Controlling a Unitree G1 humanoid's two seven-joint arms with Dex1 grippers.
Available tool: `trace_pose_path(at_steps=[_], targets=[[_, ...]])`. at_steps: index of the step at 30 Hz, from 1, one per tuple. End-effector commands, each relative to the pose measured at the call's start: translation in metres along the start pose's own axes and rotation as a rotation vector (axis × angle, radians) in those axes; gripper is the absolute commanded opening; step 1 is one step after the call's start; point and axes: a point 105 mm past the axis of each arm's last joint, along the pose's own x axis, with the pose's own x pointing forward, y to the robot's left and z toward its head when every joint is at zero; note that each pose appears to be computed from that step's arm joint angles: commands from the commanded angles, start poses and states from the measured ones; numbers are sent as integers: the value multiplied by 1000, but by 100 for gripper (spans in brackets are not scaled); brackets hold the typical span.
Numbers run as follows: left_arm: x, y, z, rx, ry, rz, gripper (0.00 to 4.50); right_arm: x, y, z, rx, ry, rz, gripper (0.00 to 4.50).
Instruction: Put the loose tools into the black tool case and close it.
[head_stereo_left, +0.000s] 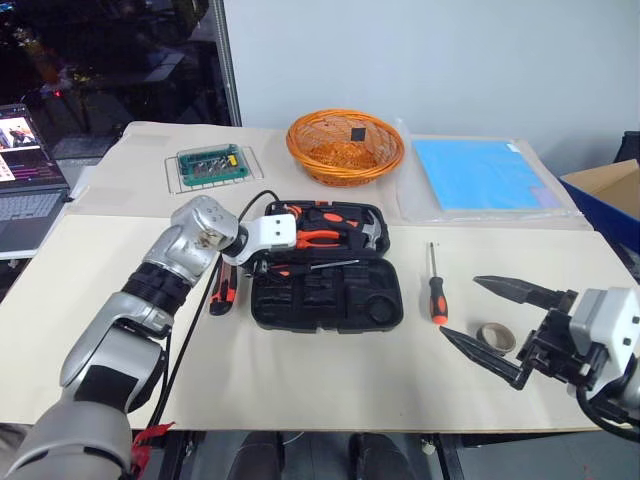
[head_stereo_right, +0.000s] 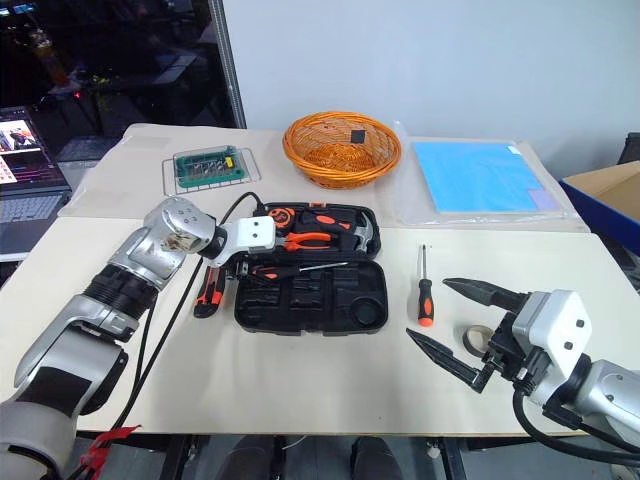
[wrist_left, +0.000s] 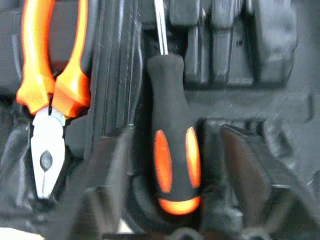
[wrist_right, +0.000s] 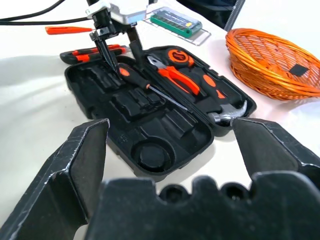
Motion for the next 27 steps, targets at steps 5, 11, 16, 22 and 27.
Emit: trace_pose_path(at_steps=[5, 11, 16, 22, 27], targets=[[-24, 0, 25, -260, -342, 211, 137, 5, -3, 6, -14, -41, -11, 450], [10, -13, 7, -450, -383, 442, 2, 9, -6, 7, -8, -48, -37, 450], [48, -45, -23, -455, -199, 411, 2, 12, -8, 4, 2, -28, -48, 450], [61, -56, -45, -393, -60, 341, 2, 10, -16, -7, 5, 54, -91, 450], [50, -36, -35, -421, -139, 386, 2, 8, -22, -7, 25, 55, -163, 450]])
